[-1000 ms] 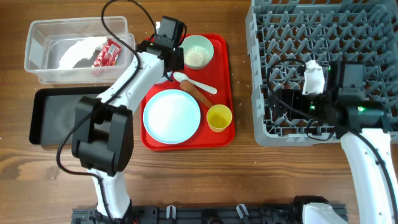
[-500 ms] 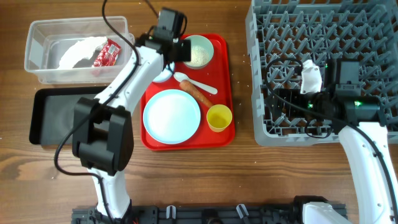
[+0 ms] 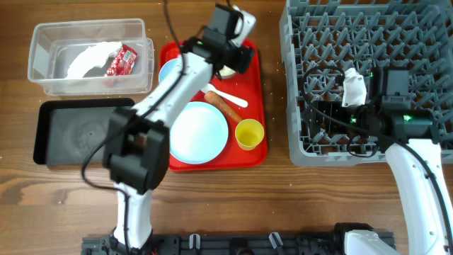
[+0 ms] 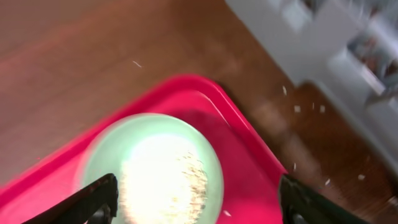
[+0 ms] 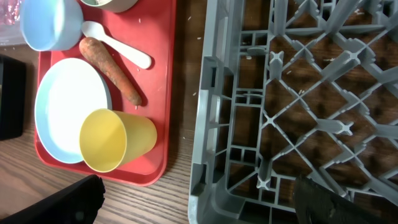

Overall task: Sort waste into correct bins and load items into the dishwasher rack
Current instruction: 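Grasp the green bowl of rice with the left gripper, then tip the green bowl over the black tray to pour out the rice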

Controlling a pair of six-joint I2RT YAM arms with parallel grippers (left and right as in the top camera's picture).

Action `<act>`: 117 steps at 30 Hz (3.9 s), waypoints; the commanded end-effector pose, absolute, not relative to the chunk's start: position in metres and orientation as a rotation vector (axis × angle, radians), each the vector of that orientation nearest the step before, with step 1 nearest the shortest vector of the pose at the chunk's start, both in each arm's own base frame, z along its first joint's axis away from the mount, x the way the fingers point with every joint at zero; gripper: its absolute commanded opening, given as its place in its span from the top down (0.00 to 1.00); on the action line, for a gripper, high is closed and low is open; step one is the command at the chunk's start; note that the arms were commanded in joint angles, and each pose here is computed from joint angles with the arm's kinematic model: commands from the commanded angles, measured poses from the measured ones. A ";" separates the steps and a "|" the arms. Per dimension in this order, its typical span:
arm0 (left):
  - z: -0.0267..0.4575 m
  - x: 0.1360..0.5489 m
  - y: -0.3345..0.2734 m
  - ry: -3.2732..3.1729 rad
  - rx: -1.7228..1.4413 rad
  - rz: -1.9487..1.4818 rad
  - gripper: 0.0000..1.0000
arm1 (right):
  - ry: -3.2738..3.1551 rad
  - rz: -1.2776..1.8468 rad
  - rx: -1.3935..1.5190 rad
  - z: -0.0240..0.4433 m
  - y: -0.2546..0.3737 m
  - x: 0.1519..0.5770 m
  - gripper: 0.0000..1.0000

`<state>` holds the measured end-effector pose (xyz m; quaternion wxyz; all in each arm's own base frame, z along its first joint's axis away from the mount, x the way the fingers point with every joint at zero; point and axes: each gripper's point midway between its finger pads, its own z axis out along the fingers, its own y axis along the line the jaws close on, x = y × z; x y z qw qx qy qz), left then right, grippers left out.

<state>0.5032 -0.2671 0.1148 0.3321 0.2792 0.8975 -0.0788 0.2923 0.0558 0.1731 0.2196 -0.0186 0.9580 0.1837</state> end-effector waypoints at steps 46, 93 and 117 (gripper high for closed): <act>0.070 0.505 -0.286 2.475 0.507 -0.306 0.96 | 2.649 0.485 -0.047 0.175 0.054 0.297 0.00; 0.129 0.349 0.070 2.642 -0.813 -0.952 0.96 | 2.664 0.489 -0.041 0.173 0.054 0.293 0.00; 0.175 0.352 0.146 2.097 -0.909 -1.297 0.96 | 2.704 0.498 -0.029 0.169 0.055 0.285 0.00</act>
